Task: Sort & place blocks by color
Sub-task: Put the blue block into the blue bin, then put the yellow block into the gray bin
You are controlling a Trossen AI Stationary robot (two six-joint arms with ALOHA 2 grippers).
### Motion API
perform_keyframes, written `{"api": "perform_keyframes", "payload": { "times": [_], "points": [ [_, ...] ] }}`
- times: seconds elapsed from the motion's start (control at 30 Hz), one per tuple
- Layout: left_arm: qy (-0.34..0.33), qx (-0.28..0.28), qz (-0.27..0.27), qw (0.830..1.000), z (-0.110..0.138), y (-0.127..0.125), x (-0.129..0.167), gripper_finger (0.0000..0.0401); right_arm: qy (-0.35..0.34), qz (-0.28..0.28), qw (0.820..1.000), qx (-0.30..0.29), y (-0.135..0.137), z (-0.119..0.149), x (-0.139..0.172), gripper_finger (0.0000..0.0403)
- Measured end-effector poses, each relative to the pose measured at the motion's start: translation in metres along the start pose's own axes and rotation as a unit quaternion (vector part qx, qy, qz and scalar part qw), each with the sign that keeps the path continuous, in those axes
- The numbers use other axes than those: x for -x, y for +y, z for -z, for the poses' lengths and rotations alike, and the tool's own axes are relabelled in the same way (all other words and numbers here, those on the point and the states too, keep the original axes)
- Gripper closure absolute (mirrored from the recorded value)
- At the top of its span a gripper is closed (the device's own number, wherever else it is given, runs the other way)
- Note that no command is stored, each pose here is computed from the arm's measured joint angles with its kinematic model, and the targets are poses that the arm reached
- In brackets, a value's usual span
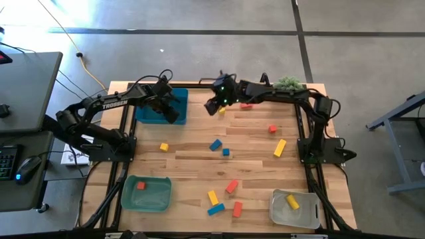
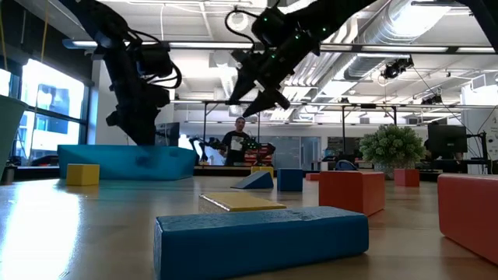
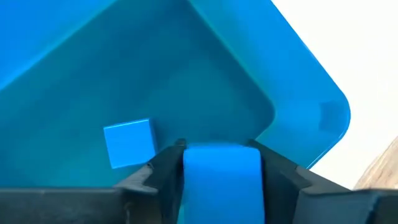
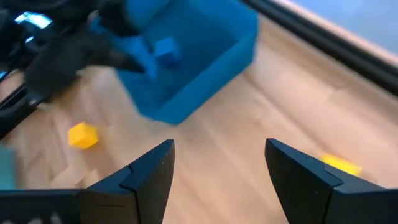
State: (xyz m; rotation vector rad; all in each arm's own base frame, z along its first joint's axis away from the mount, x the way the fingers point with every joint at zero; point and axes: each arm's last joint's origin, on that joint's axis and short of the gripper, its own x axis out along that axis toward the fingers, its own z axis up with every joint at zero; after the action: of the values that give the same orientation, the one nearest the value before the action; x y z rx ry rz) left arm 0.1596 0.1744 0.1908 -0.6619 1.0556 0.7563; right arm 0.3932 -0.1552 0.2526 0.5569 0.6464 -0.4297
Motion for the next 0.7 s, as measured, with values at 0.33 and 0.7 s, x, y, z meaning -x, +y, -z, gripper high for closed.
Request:
{"api": "perform_keyframes", "payload": {
  "times": [0.33,0.7],
  "points": [
    [-0.013,0.015,0.002,1.0,-0.006,-0.001,0.005,0.0217,0.002,0.045,0.999,-0.021,-0.038,-0.01,0.002,0.0164],
    [-0.078,0.011,0.013,0.997,-0.042,-0.01,0.043,0.0215,0.05,0.101,0.993,-0.038,-0.057,0.008,-0.028,0.0164]
  ]
}}
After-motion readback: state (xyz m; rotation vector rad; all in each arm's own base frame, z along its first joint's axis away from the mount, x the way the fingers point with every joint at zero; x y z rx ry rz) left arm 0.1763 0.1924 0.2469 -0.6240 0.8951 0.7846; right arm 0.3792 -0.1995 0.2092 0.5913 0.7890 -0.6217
